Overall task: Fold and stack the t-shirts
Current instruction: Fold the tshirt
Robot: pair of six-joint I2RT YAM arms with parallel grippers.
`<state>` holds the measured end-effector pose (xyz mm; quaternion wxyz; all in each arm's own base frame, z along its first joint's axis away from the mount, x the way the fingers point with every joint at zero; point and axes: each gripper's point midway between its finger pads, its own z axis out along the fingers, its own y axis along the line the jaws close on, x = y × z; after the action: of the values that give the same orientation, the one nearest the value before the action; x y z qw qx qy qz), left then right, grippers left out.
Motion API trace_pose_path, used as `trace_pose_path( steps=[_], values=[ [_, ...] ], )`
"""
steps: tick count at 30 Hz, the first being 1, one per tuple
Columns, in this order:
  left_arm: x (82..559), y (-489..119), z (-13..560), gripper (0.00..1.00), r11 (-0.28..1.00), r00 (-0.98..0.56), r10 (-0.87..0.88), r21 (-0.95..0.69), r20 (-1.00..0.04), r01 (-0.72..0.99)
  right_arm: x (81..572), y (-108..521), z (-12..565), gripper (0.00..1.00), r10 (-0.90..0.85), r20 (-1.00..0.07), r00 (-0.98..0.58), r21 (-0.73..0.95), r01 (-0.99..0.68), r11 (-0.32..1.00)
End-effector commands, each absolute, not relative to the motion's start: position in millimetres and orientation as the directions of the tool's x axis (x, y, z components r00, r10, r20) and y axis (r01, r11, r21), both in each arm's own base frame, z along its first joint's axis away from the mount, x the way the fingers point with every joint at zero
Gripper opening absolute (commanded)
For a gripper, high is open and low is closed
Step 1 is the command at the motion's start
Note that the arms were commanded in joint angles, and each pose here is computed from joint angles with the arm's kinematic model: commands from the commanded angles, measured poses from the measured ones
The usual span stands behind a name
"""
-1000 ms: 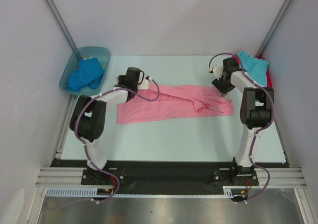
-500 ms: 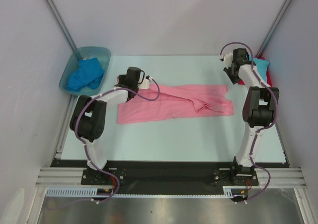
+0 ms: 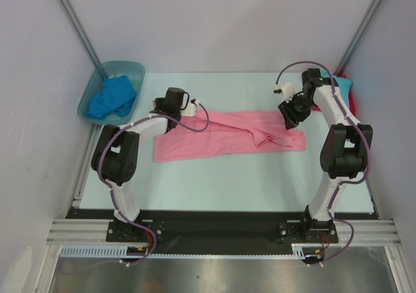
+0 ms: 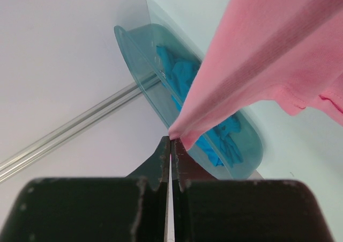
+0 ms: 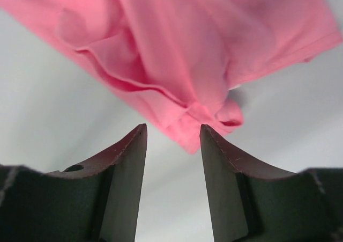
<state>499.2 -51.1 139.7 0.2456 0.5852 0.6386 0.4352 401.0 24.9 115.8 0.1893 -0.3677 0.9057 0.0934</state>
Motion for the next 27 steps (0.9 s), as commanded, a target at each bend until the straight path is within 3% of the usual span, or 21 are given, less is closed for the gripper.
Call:
trace_pose_path(
  steps=[1,6,8,12,16,17,18,19,27],
  values=[
    [506.5,-51.8,175.4,0.00,-0.037,-0.229,0.961,0.890,0.157,0.455,366.6,33.4,117.2,0.50,-0.661,-0.386,-0.643,0.136,-0.749,0.649],
    [508.9,-52.9,177.6,0.00,-0.042,-0.226,0.961,0.892,0.159,0.450,369.3,8.7,84.3,0.49,-0.639,-0.310,-0.704,0.044,-0.682,0.730],
    [509.3,-53.3,176.8,0.00,-0.040,-0.229,0.960,0.892,0.159,0.450,389.0,0.5,81.4,0.48,-0.620,-0.340,-0.707,-0.016,-0.655,0.755],
    [508.3,-54.3,176.3,0.00,-0.038,-0.230,0.961,0.892,0.156,0.450,424.9,-6.8,96.6,0.34,-0.568,-0.406,-0.716,-0.094,-0.585,0.806],
    [507.4,-53.7,176.4,0.00,-0.040,-0.230,0.960,0.891,0.159,0.451,454.9,-8.4,129.4,0.29,-0.557,-0.484,-0.675,-0.157,-0.559,0.814],
    [507.3,-53.5,176.5,0.00,-0.038,-0.232,0.960,0.892,0.159,0.451,459.6,-10.8,129.9,0.25,-0.554,-0.485,-0.677,-0.170,-0.548,0.819],
    [507.6,-53.7,176.3,0.00,-0.037,-0.233,0.960,0.892,0.157,0.451,464.2,-12.8,128.9,0.09,-0.549,-0.486,-0.680,-0.180,-0.536,0.825],
    [507.6,-53.3,175.1,0.00,-0.038,-0.235,0.959,0.891,0.160,0.453,470.8,-14.9,121.4,0.00,-0.547,-0.479,-0.687,-0.184,-0.531,0.827],
    [509.0,-55.4,178.8,0.00,-0.023,-0.245,0.959,0.898,0.144,0.440,491.9,-14.1,72.9,0.00,-0.482,-0.444,-0.755,-0.120,-0.483,0.867]
  ],
)
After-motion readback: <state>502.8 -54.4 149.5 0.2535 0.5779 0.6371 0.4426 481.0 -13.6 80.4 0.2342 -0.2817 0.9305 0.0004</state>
